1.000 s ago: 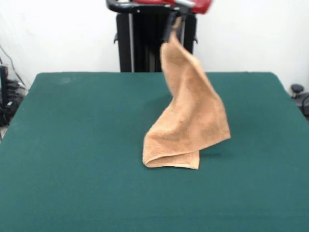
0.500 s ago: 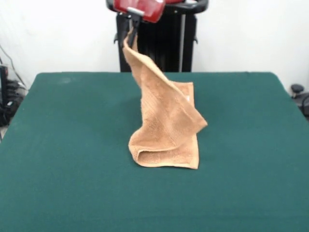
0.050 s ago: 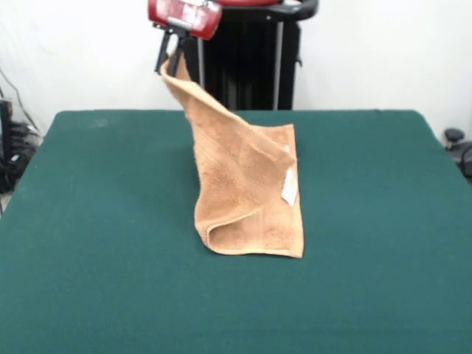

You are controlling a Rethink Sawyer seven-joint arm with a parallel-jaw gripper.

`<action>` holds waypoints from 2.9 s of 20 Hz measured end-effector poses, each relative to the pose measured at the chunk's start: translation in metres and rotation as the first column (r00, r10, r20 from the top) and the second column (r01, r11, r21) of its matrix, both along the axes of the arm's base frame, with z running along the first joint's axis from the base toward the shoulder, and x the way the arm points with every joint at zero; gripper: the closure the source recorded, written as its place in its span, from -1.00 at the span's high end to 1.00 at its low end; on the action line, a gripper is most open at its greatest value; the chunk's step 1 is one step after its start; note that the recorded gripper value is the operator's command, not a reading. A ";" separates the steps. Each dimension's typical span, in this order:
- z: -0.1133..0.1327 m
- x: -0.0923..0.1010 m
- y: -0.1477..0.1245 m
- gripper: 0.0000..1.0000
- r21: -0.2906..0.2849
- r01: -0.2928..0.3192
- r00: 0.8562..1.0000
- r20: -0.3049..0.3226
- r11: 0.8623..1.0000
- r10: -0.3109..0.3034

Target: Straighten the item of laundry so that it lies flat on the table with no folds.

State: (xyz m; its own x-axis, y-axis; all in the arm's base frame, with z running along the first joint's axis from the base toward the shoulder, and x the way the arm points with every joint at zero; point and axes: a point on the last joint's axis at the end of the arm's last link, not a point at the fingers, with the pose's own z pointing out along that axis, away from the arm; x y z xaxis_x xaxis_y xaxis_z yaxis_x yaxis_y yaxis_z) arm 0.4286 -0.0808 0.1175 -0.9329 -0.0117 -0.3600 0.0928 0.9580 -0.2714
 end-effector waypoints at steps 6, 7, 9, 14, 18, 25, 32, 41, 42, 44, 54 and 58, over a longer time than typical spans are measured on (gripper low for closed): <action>-0.004 -0.029 -0.034 -1.00 -0.003 0.018 1.000 -0.007 1.000 -0.018; -0.006 -0.038 -0.047 -1.00 -0.002 0.028 1.000 -0.011 1.000 -0.028; -0.008 -0.049 -0.061 -1.00 -0.002 0.040 0.999 -0.015 0.999 -0.040; -0.026 -0.072 -0.083 -1.00 0.015 0.051 0.998 -0.022 0.999 -0.051; -0.053 -0.096 -0.092 -1.00 0.063 0.062 0.998 -0.014 0.996 -0.061; -0.091 -0.121 -0.086 1.00 0.160 0.059 0.998 0.009 0.985 -0.062; -0.083 -0.105 -0.062 1.00 0.169 0.038 0.999 0.031 0.985 -0.044; -0.018 -0.051 -0.023 1.00 0.070 0.017 0.991 0.129 0.997 -0.026; -0.013 -0.047 -0.021 1.00 0.065 0.020 0.991 0.131 0.998 -0.029; -0.003 -0.040 -0.015 1.00 0.054 0.024 0.991 0.128 0.998 -0.031; 0.032 -0.031 -0.002 1.00 0.046 0.064 0.997 0.033 0.997 -0.066; 0.035 -0.033 -0.012 1.00 0.045 0.092 0.995 0.027 0.995 -0.093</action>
State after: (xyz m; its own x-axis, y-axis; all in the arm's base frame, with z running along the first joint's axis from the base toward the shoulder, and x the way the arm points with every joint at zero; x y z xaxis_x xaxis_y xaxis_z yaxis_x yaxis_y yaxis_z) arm 0.3951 -0.0928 0.1521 -0.9184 0.0904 -0.3852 0.1885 0.9560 -0.2250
